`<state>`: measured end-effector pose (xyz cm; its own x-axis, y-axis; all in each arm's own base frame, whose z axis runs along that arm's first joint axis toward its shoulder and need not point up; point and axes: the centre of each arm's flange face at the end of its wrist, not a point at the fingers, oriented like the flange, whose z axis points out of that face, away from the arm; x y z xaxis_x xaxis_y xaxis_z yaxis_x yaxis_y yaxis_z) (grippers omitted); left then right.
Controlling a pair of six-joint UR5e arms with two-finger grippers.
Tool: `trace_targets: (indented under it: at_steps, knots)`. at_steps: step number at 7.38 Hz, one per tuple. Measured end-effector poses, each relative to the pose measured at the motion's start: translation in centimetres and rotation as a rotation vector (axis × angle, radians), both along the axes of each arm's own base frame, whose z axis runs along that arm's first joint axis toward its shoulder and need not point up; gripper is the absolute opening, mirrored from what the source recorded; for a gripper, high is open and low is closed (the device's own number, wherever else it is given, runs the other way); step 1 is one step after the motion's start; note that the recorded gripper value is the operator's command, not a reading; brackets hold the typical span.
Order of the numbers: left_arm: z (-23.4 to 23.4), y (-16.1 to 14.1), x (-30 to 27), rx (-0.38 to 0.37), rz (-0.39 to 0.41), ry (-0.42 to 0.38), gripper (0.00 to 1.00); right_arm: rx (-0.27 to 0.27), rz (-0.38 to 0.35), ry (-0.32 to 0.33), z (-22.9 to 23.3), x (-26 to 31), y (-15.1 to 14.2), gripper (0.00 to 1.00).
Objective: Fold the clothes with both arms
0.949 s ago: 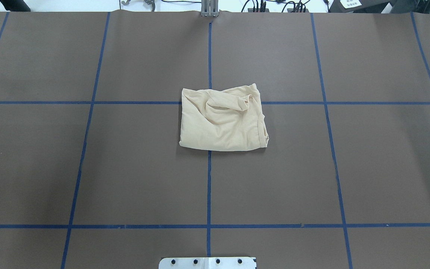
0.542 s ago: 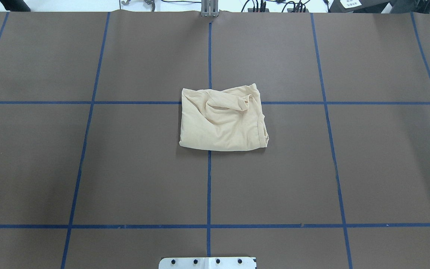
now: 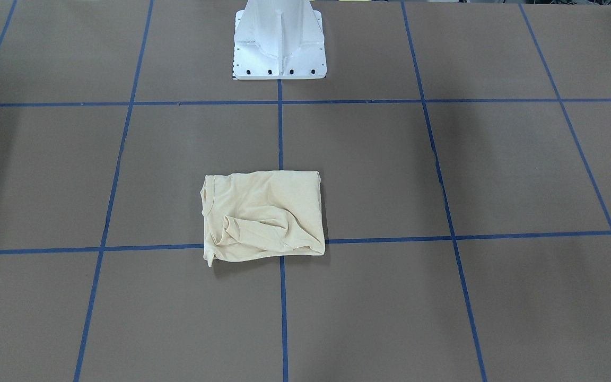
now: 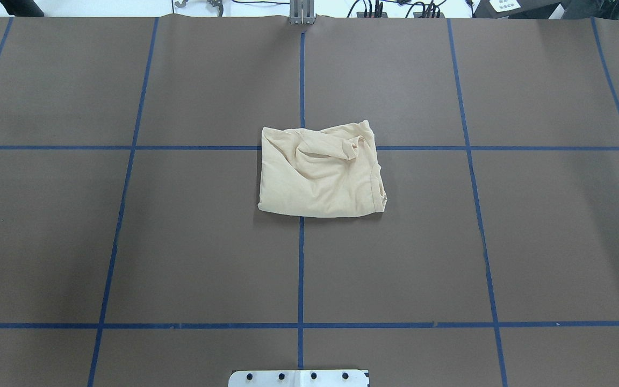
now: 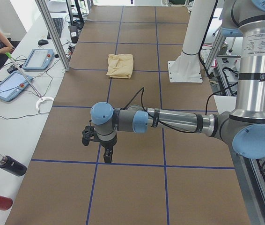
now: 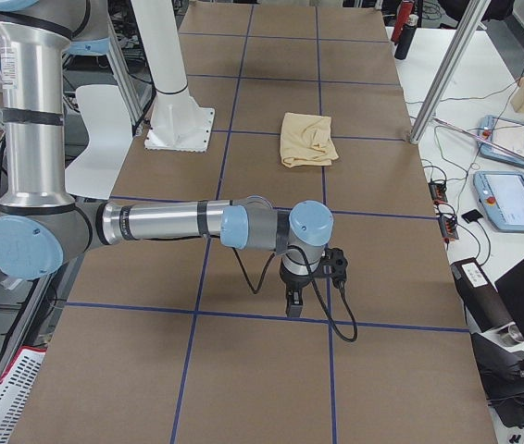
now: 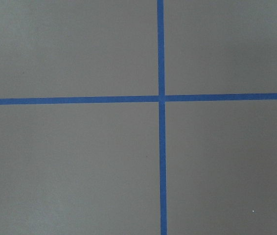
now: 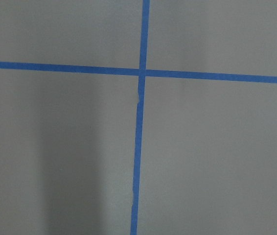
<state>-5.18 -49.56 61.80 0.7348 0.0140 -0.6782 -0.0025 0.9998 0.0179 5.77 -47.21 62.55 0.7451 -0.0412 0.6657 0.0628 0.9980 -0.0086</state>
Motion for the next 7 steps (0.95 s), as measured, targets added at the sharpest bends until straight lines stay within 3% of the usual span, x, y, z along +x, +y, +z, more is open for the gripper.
trace_targets:
  at_steps: [7]
  knots:
    - [-0.46, -0.05, 0.02, 0.009, 0.001, 0.003, 1.00, 0.007, 0.000, -0.032, -0.51, -0.30, -0.15, 1.00]
